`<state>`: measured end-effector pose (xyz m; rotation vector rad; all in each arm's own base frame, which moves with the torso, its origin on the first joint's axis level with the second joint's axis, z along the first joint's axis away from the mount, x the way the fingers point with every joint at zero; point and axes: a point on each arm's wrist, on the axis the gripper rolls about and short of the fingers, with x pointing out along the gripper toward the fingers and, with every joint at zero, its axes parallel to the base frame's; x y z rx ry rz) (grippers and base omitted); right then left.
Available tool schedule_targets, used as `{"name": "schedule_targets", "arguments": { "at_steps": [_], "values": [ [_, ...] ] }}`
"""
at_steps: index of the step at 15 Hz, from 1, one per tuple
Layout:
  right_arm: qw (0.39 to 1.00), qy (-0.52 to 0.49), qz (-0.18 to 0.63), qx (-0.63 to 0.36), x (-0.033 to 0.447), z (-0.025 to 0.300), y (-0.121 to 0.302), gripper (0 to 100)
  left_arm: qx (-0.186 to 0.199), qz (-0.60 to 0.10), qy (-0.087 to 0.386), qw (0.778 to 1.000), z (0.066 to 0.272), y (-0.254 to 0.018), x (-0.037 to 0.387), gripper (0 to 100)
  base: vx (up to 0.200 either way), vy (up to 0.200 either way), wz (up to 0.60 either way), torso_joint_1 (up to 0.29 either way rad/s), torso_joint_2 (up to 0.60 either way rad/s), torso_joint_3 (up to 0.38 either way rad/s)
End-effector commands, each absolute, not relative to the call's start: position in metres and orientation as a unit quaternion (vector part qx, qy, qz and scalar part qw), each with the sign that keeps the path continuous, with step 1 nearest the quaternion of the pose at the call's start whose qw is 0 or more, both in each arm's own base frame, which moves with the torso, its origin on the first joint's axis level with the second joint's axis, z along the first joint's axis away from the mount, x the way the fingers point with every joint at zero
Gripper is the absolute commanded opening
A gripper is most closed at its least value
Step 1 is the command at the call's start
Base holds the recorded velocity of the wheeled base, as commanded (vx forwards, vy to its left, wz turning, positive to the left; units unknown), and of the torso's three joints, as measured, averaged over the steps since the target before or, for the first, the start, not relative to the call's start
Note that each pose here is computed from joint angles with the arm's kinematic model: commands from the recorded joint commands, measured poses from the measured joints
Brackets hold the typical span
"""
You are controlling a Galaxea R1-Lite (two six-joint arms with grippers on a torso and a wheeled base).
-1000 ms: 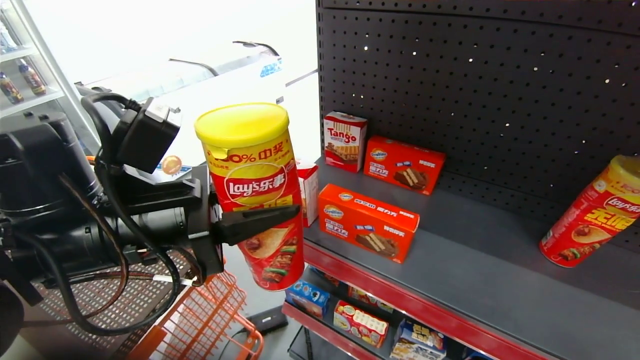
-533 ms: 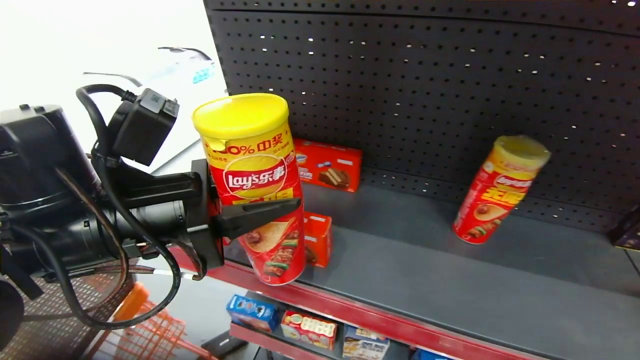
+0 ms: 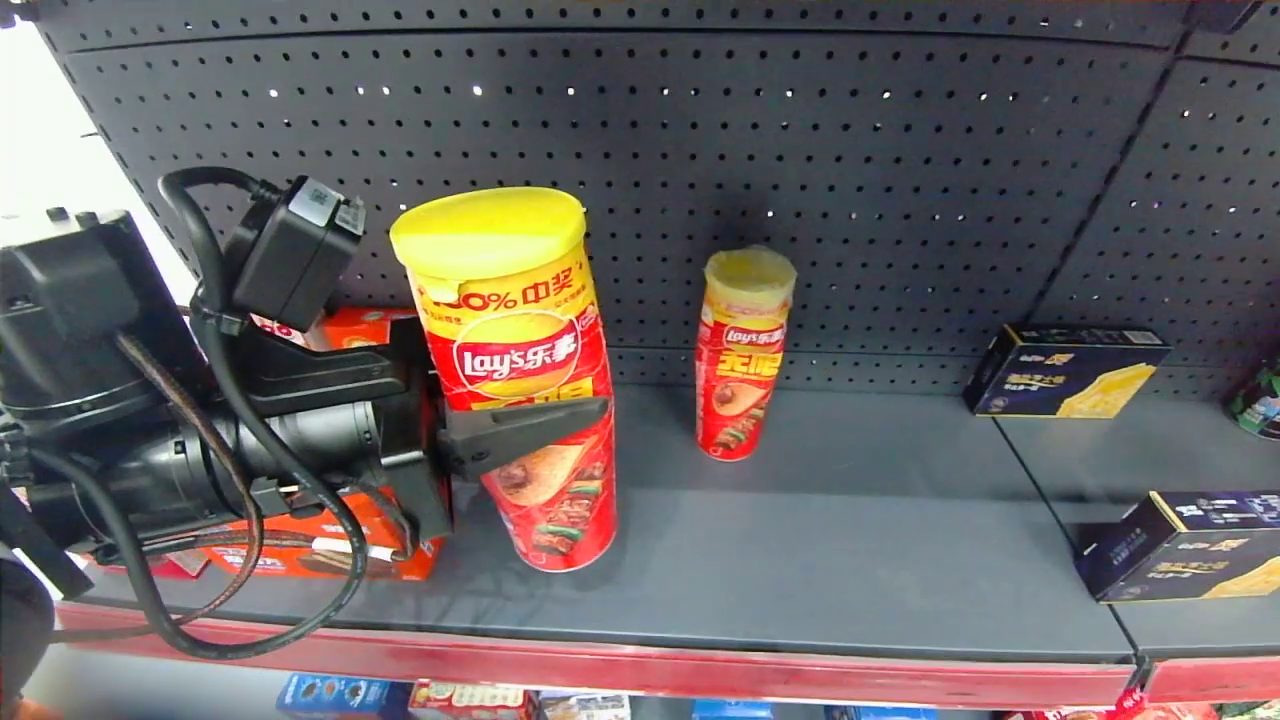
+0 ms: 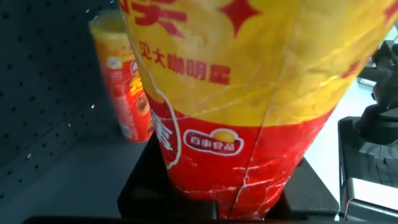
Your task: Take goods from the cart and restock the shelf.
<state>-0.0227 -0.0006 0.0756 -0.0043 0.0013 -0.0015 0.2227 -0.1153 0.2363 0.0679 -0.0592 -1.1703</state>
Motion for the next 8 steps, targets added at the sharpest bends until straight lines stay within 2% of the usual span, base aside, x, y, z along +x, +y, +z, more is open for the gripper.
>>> {"name": "schedule_targets", "arguments": {
  "at_steps": [1,3,5,8],
  "values": [
    [1.0,0.001,-0.001,-0.002,-0.0226,0.0757,-0.0006,100,0.032,-0.552,-0.028,0.833,0.236,-0.1153,0.2231,0,0.0,0.0,0.0,0.0,0.0,0.0],
    [1.0,0.001,-0.001,-0.002,-0.0226,0.0757,-0.0006,100,0.032,-0.552,-0.028,0.833,0.2361,-0.1155,0.2235,0,0.0,0.0,0.0,0.0,0.0,0.0],
    [1.0,0.001,-0.001,-0.002,-0.0226,0.0757,-0.0006,100,0.032,-0.552,-0.028,0.833,0.2361,-0.1157,0.2239,0,0.0,0.0,-0.6,0.0,0.0,0.002],
    [1.0,0.001,-0.001,-0.002,-0.0226,0.0757,-0.0006,100,0.032,-0.552,-0.026,0.833,0.2353,-0.1158,0.2241,0,0.0,0.0,0.0,0.0,0.0,0.0]
  ]
}}
